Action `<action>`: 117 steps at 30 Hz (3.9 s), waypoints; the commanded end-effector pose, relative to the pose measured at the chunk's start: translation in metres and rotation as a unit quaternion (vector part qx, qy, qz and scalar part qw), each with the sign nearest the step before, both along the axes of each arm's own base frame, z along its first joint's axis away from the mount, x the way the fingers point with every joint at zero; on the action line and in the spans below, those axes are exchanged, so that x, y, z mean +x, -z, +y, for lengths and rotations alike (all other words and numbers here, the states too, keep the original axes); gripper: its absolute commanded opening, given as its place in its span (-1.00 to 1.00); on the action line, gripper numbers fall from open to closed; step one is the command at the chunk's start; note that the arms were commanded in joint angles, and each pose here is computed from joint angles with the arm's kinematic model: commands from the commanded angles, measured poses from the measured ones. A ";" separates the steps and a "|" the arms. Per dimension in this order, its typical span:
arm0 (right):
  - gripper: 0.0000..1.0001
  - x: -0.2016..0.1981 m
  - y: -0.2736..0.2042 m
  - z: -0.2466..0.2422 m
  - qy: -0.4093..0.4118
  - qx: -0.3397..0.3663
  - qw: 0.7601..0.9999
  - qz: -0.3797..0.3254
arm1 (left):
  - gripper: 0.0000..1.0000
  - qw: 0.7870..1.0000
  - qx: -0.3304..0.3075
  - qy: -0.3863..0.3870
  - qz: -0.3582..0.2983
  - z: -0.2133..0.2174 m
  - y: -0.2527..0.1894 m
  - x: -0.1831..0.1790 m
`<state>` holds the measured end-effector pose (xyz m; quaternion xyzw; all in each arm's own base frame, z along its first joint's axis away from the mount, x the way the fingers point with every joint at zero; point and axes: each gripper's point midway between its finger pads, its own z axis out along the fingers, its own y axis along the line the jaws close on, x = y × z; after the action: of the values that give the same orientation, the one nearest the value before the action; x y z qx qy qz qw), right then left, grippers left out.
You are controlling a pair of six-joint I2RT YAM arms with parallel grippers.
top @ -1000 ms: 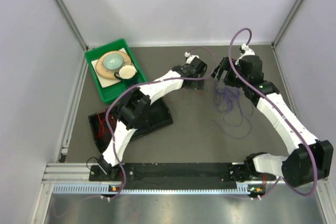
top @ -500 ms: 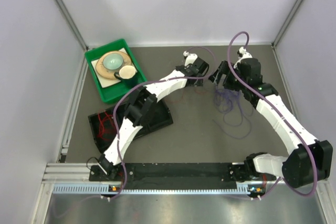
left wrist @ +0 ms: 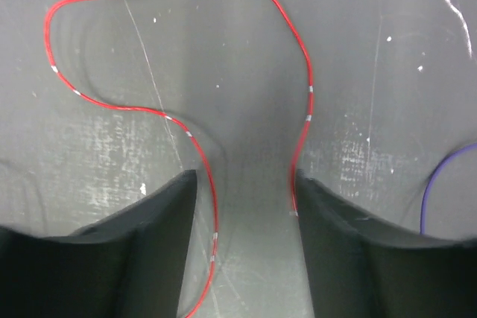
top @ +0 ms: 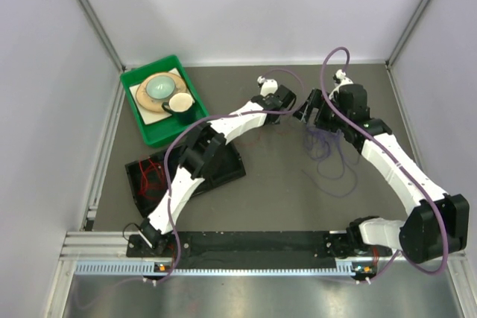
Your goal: Untangle the cables
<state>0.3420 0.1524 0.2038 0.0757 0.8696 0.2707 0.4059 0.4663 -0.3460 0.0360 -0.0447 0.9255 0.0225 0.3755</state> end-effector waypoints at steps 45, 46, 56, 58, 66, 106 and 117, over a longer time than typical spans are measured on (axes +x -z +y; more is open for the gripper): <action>0.69 0.013 -0.021 0.020 -0.019 0.073 0.996 -0.047 | -1.00 0.975 -0.050 -0.006 -0.216 0.255 -0.332 -0.173; 0.69 0.014 -0.021 0.021 -0.021 0.074 0.996 -0.046 | -1.00 0.975 -0.051 -0.011 -0.217 0.259 -0.330 -0.175; 0.69 0.011 -0.016 0.022 -0.025 0.075 0.996 -0.040 | -1.00 0.985 -0.017 -0.072 -0.158 0.298 -0.262 -0.178; 0.69 0.011 -0.014 0.022 -0.025 0.074 0.996 -0.038 | -1.00 0.985 -0.013 -0.085 -0.153 0.305 -0.258 -0.179; 0.69 0.012 -0.015 0.023 -0.026 0.077 0.996 -0.038 | -1.00 0.971 -0.002 -0.137 -0.197 0.337 -0.293 -0.186; 0.68 0.015 0.001 0.031 -0.035 0.092 0.995 -0.014 | -1.00 0.951 -0.026 -0.303 0.049 0.392 -0.050 -0.217; 0.68 0.017 0.002 0.031 -0.034 0.092 0.995 -0.015 | -1.00 0.915 -0.070 -0.387 0.095 0.410 -0.014 -0.205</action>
<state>0.3532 0.1833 0.1969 0.0813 0.8452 0.3579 0.3884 0.2367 0.0655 0.0486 -0.3937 0.8836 0.1306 0.2172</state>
